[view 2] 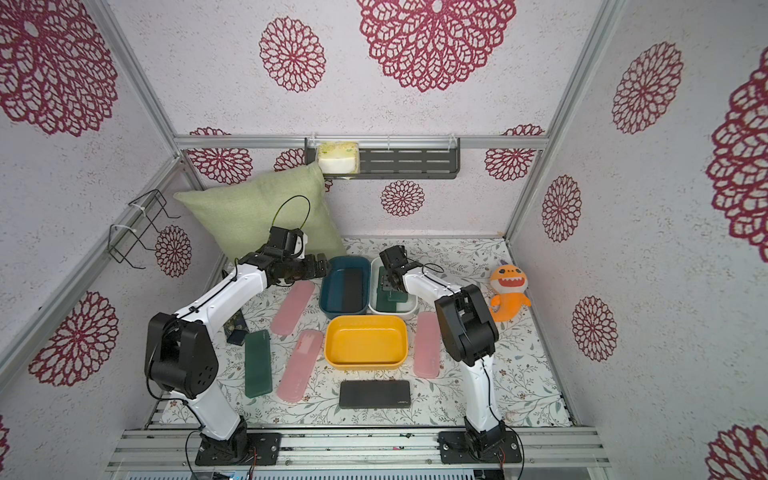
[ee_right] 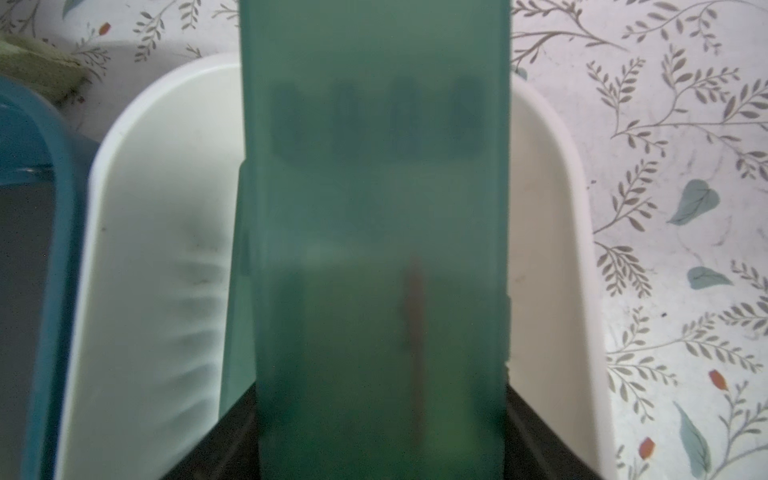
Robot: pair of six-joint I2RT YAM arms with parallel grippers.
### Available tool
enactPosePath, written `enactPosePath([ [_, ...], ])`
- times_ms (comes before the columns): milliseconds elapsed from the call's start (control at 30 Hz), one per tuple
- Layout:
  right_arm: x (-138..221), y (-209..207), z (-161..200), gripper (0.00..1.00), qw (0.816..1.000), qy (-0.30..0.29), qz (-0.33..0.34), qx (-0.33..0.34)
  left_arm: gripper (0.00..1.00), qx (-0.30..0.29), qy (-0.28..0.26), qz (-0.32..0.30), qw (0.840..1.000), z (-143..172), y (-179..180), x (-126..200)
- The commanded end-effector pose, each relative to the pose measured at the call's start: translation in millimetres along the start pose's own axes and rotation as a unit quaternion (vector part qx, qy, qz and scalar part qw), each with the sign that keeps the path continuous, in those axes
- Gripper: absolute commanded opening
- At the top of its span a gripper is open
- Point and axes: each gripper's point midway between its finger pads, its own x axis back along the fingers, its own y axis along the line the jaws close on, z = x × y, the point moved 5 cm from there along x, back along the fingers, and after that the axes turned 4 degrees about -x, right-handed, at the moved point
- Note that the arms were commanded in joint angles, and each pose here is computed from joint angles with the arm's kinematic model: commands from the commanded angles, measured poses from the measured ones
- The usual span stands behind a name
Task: Place the pencil cases by color into the storage box
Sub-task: Place the pencil case at the storage box.
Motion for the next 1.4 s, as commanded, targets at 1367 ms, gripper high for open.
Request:
enactPosePath([
  [1367,4,5,-2,0.7,0.999,0.009,0.038,0.022,0.97,-0.008,0.0,-0.003,1.0,2,5,9],
])
